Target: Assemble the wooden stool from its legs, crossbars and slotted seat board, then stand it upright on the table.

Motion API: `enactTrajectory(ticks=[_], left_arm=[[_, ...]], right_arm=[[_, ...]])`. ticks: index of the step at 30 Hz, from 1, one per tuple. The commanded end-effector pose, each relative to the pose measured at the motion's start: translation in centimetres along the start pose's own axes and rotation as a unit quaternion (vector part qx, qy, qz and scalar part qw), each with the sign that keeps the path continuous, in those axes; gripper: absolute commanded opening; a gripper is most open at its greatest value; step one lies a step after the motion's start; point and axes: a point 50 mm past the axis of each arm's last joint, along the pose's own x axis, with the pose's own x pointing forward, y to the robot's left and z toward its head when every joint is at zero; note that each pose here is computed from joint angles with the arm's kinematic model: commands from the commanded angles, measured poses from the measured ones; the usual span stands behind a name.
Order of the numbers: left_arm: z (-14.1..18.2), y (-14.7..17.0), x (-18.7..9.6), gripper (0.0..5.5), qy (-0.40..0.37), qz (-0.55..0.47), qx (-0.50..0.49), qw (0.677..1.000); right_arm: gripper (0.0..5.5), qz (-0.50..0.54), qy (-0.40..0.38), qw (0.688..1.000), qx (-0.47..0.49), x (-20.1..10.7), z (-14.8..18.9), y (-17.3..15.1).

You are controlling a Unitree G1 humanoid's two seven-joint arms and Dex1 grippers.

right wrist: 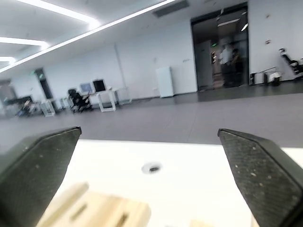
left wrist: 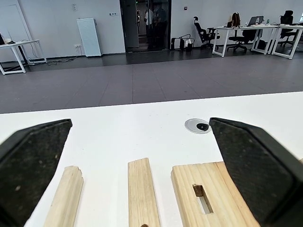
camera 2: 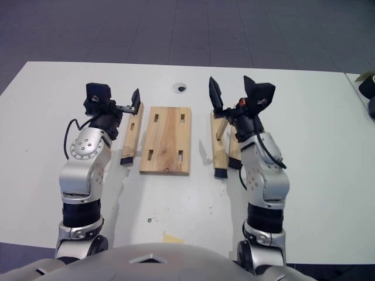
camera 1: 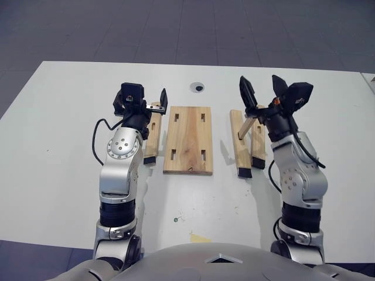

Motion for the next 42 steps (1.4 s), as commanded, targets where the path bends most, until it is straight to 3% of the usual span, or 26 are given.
enactTrajectory(ticks=[1,7,20,26,30,36,42], left_arm=[[-0.2,0.0,-0.4,5.40,0.006,0.002,0.003,1.000],[-0.2,0.0,-0.3,5.40,0.008,-0.002,0.005,1.000],[-0.3,-0.1,-0.1,5.40,0.010,-0.013,0.010,1.000],[-0.2,-0.3,0.0,5.40,0.009,-0.017,0.008,1.000],[-0.3,-0.1,0.0,5.40,0.010,-0.015,0.008,1.000],[-0.4,-0.1,0.0,5.40,0.010,-0.013,0.007,1.000],[-0.3,-0.1,0.0,5.40,0.009,-0.007,0.004,1.000]], right_arm=[[5.38,0.011,0.117,0.993,0.011,-2.1,-3.1,-0.1],[5.38,0.038,0.228,0.973,0.007,-3.1,-6.2,1.0],[5.38,-0.053,0.193,0.979,0.024,-2.9,-7.0,0.1],[5.38,-0.074,0.269,0.960,0.017,-3.8,-8.7,-0.6],[4.77,-0.057,0.312,0.948,-0.002,-4.2,-9.4,-0.3],[3.90,-0.028,0.363,0.925,-0.104,-4.5,-9.6,-0.5],[3.14,-0.022,0.395,0.915,-0.080,-4.9,-9.7,0.0]])
